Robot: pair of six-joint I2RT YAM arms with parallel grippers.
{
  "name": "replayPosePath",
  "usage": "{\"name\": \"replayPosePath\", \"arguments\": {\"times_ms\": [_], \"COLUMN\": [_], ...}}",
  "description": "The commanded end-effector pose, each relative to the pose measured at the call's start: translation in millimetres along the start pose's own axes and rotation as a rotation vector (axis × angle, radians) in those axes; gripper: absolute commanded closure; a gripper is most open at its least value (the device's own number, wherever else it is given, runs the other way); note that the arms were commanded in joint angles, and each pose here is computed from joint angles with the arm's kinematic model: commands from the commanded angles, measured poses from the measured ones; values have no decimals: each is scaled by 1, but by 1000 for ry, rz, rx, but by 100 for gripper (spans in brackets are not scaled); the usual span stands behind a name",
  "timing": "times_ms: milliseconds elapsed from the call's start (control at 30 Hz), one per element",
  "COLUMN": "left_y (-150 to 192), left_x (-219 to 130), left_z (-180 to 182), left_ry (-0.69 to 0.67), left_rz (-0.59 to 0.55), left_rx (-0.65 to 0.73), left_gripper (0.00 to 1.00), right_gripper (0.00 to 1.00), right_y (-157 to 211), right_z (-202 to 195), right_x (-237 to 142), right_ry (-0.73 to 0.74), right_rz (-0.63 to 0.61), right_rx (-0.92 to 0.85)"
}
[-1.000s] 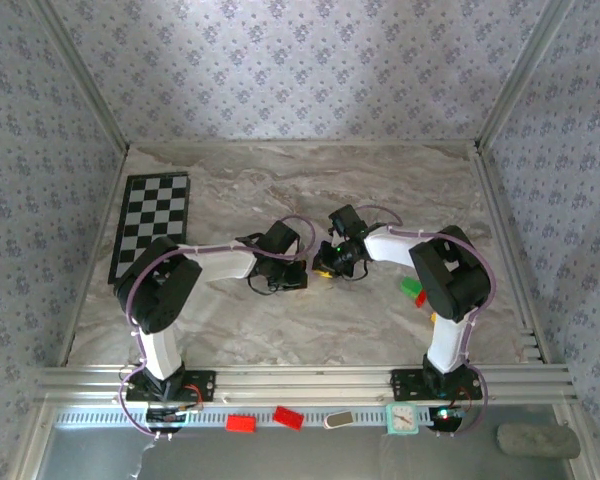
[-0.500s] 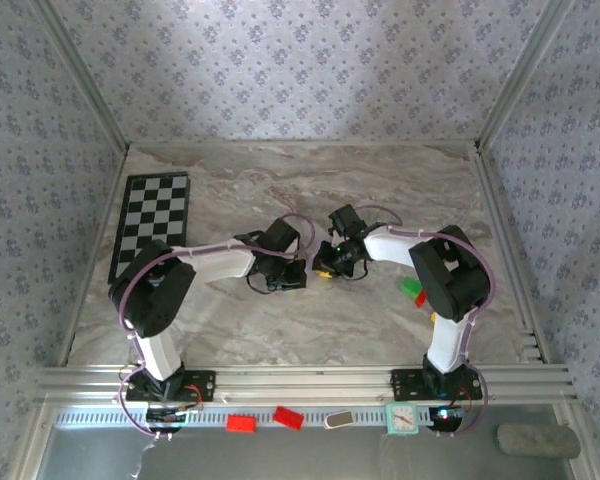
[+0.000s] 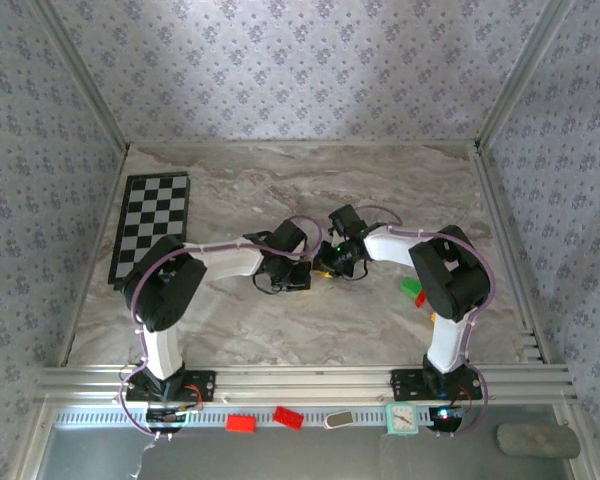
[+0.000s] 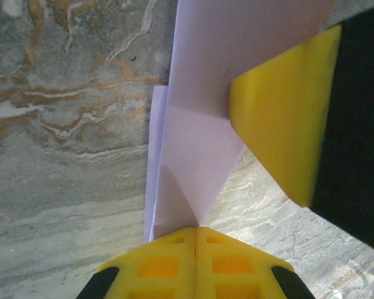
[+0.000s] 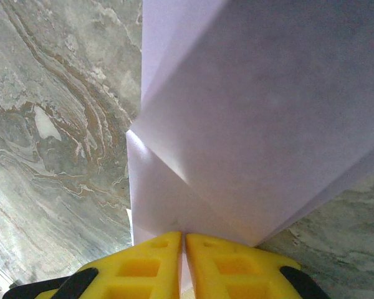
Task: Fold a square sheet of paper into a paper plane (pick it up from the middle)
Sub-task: Fold the wing for the fifth time at the center of the table.
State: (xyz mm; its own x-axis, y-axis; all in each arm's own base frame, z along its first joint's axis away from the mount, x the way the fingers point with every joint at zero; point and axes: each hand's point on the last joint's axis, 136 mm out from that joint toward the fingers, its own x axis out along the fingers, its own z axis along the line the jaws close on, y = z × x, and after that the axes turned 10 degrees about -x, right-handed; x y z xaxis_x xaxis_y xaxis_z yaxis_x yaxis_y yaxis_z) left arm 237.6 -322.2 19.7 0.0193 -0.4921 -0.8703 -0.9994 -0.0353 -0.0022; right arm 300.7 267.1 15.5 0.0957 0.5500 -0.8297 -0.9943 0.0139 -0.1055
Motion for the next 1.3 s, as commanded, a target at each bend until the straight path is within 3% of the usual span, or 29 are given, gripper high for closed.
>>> {"name": "replayPosePath", "arguments": {"times_ms": [0, 400, 700, 1067, 1267], "left_y": [36, 64, 13, -9, -5], "left_x": [0, -16, -57, -20, -7], "left_z": [46, 69, 14, 0, 23], "left_ry": [-140, -113, 59, 105, 15], "left_rz": [95, 104, -108, -85, -77], "left_rx": [-26, -88, -44, -106, -142], "left_gripper": [100, 100, 96, 99, 100], "right_gripper": [84, 84, 84, 84, 83], "right_y": [36, 39, 45, 45, 36], "right_z": [-64, -59, -16, 3, 15], "right_x": [20, 22, 19, 20, 15], "right_ry": [223, 193, 66, 9, -50], "right_rz": [114, 114, 123, 133, 107], "right_rx": [86, 88, 60, 40, 21]}}
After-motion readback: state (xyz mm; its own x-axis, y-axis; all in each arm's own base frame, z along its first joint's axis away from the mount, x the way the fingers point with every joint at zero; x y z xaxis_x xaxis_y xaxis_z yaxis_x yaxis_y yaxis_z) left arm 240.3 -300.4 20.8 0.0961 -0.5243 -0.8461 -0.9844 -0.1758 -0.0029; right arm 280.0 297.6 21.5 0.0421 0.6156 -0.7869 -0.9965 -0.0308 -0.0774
